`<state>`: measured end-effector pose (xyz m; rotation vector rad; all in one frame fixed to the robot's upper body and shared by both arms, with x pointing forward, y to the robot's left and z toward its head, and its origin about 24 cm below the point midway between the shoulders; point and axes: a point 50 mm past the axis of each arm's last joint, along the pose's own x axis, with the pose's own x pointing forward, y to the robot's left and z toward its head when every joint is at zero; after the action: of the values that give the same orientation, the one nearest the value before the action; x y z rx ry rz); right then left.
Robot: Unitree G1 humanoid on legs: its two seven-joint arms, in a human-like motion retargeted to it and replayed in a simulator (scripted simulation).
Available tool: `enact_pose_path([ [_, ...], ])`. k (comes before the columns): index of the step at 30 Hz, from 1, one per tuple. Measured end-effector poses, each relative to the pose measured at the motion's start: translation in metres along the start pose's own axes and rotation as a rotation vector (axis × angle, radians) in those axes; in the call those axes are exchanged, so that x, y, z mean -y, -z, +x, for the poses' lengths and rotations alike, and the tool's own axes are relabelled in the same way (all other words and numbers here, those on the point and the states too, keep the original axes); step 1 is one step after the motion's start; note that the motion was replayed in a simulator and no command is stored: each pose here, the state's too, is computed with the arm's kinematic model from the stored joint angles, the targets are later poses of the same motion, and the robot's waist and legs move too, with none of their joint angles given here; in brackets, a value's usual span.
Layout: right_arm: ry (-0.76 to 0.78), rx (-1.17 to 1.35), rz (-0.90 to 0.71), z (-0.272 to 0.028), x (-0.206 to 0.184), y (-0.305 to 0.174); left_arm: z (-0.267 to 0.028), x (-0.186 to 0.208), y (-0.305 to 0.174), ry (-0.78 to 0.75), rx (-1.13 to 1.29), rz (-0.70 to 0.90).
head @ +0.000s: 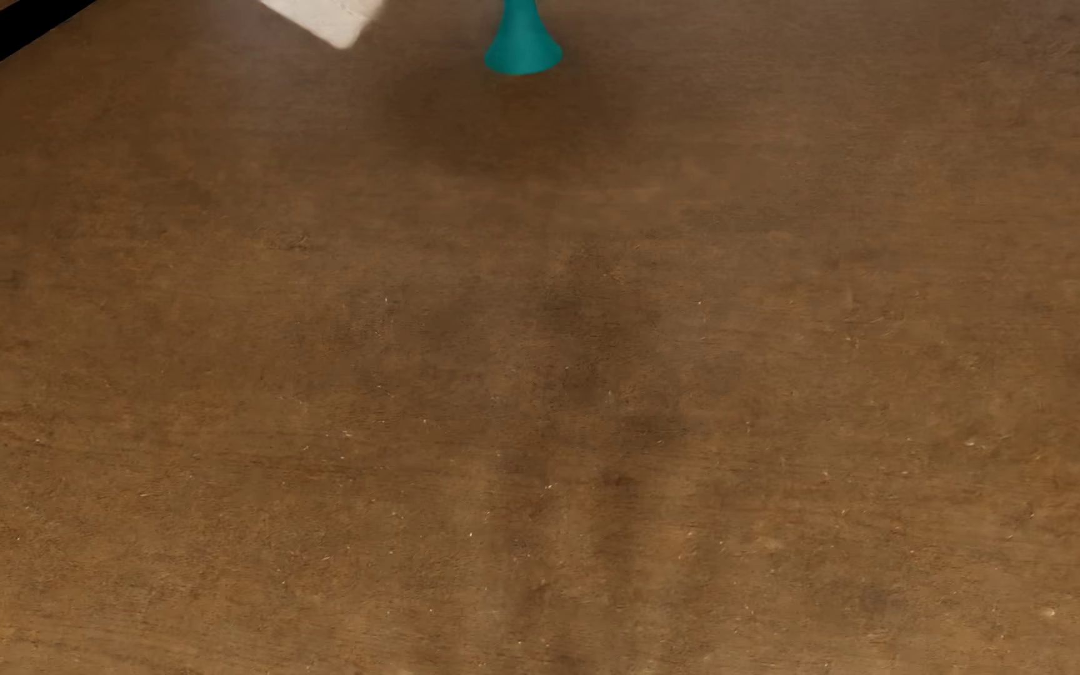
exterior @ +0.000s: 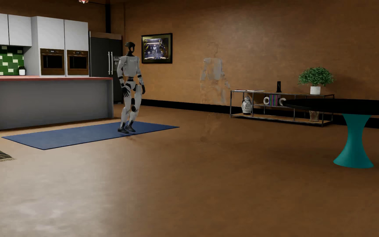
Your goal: Head to the dark table
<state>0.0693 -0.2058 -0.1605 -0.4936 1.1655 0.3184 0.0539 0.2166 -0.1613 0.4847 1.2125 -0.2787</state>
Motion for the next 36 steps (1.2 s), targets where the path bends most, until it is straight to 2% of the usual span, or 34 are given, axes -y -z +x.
enact_pose_path([
  [18, -0.034, -0.099, -0.019, -0.009, -0.011, 0.033, -0.008, -0.003, 0.024, -0.025, -0.051, -0.055],
  [22, 0.004, -0.074, -0.006, -0.006, 0.002, 0.025, -0.018, 0.015, 0.055, 0.012, -0.146, -0.075],
  [29, 0.067, 0.067, 0.041, -0.004, 0.022, -0.01, -0.042, 0.06, 0.108, 0.163, -0.341, 0.03],
  [33, 0.038, 0.03, 0.116, -0.007, 0.001, 0.006, -0.031, 0.044, 0.092, 0.12, -0.298, 0.029],
  [36, -0.061, -0.089, 0.047, -0.016, -0.03, 0.04, -0.012, 0.009, 0.049, 0.026, -0.162, 0.014],
])
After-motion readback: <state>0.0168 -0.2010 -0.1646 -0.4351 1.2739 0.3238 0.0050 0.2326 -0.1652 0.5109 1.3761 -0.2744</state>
